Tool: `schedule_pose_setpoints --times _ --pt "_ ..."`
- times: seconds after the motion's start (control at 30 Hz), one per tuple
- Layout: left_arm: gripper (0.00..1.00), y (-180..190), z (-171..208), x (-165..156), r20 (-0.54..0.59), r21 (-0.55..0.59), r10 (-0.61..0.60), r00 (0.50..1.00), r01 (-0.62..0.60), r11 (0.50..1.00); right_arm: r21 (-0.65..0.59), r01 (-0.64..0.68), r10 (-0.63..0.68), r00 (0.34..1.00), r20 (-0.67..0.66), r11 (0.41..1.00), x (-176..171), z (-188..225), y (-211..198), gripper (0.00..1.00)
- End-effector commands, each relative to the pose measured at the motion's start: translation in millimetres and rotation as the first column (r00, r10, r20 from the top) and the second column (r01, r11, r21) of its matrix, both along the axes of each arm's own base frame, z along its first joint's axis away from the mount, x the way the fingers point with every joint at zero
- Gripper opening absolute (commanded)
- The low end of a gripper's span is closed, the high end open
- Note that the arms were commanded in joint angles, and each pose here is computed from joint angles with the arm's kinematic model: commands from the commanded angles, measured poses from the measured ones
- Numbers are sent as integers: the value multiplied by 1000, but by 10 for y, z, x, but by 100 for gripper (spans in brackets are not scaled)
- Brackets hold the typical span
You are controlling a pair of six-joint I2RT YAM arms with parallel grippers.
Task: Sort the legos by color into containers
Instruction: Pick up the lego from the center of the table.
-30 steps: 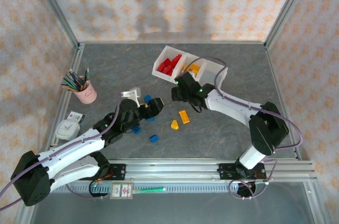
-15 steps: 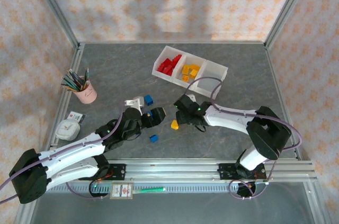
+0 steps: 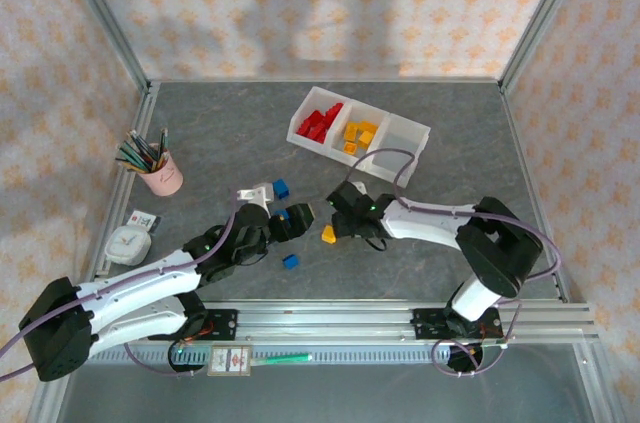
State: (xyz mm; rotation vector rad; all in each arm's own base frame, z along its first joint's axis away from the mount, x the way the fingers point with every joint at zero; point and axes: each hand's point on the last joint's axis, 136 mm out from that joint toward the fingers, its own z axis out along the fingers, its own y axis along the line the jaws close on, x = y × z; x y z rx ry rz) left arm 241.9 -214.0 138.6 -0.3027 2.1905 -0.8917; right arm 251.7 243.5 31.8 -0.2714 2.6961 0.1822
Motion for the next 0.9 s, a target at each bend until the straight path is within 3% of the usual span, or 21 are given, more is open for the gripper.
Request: schedule_pose_setpoints --times 0.0,0.5,0.87 --pt "99 8 78 44 25 -15 28 999 -28 999 -52 9 -8 1000 19 999 65 -65 -52 54" --pt "99 58 61 54 31 0 47 998 -48 999 -103 85 -82 996 32 991 242 -114 -195 50" --pt "99 23 112 79 41 -5 42 998 -42 999 -57 72 -72 997 5 996 249 -117 -153 35"
